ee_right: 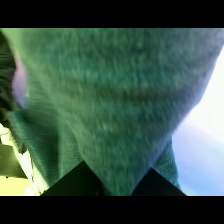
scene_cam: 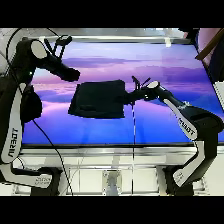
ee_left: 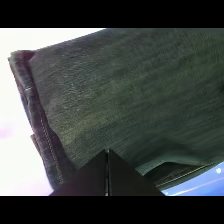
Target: Fold the clothes and pants, and hang the long-sleeved shirts on hangers.
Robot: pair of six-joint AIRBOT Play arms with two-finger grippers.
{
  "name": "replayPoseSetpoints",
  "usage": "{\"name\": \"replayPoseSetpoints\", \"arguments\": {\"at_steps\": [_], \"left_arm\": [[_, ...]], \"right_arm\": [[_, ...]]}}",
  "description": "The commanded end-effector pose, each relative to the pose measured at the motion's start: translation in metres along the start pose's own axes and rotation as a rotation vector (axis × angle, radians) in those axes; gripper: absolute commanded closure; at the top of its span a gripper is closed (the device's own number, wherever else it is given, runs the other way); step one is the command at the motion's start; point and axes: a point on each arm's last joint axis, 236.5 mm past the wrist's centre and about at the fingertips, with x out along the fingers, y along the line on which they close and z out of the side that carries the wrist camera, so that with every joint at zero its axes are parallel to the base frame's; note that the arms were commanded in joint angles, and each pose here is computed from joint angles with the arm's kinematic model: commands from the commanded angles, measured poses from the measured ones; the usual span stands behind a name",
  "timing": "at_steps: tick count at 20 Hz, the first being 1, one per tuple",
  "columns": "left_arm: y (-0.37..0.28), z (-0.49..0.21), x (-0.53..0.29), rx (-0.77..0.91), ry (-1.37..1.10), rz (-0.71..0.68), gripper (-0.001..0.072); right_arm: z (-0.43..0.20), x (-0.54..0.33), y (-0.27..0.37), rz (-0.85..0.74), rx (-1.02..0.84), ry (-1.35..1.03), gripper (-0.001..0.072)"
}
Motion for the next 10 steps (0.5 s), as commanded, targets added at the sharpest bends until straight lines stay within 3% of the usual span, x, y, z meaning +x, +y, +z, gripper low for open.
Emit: {"name": "replayPoseSetpoints", "arguments": {"at_steps": [1,6,10], "left_arm": [[-0.001,-0.003,0.0,0.001,0.011,-0.002,0.0694],[0.0,-0.004,0.0,0.001,0.014,-0.002,0.0693],[0.002,-0.004,0.0,0.003,0.016,0.008,0.0694]], "right_arm": [[0.021,-0.054,0.004,-0.065,-0.065,-0.018,0.067],[0.048,-0.256,-0.061,-0.325,0.019,-0.299,0.0671],[-0.009,-0.427,-0.127,-0.501,0.234,-0.538,0.067]]}}
